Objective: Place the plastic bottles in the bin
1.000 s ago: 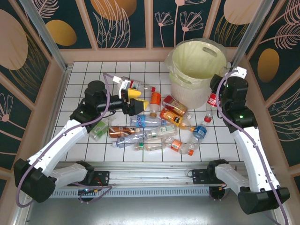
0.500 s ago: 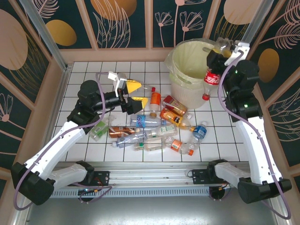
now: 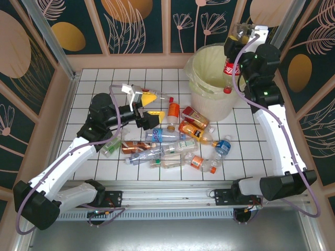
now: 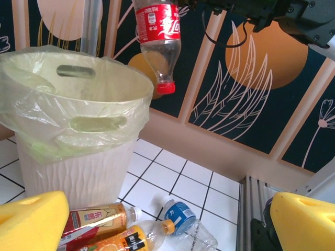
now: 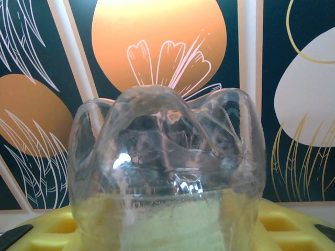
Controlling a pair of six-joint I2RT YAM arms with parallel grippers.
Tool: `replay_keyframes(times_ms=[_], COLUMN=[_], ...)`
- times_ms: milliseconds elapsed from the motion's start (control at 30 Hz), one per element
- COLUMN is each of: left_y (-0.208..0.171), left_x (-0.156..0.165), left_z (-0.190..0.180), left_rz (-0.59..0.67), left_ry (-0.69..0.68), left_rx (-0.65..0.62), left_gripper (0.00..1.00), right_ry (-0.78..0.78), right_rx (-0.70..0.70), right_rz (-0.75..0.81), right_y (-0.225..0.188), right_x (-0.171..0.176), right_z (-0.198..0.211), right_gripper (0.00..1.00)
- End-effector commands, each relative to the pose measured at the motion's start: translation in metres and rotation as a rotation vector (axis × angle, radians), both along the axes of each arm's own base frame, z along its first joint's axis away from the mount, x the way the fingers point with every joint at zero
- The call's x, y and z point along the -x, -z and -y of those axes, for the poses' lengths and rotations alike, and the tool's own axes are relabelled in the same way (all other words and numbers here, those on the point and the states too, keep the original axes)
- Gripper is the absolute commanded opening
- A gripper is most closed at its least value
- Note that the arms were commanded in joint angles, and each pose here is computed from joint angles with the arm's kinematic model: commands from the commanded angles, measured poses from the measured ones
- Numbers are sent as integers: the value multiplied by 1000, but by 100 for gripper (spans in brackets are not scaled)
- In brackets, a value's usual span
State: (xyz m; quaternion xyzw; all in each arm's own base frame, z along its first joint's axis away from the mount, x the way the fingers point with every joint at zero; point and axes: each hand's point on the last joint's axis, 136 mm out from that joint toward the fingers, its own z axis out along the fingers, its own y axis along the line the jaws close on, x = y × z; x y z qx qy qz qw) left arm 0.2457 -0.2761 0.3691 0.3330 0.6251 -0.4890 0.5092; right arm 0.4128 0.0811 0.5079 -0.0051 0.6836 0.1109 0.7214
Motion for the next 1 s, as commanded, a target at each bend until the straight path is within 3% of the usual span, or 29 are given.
replay_keyframes(times_ms=[0, 200, 400, 700, 967], left_y=[-5, -2, -3, 2, 1], left_x=[3, 4, 5, 2, 2], left_z=[-1, 2, 2, -2, -2], left_rz=[44, 24, 24, 25, 22], left_ry=[-4, 27, 26, -7, -9], left_rx=[-5, -15, -11, -20, -16], left_gripper=[99, 99, 99, 99, 99], right_ry=[-8, 61, 21, 33, 82], right_rx=[8, 11, 28, 16, 62], right_rz=[46, -67, -8, 35, -23], right_y=[-16, 20, -3, -15, 8], right_x=[20, 34, 23, -24, -80], right_z=[1, 19, 11, 4, 2], right_gripper=[51, 50, 50, 50, 50])
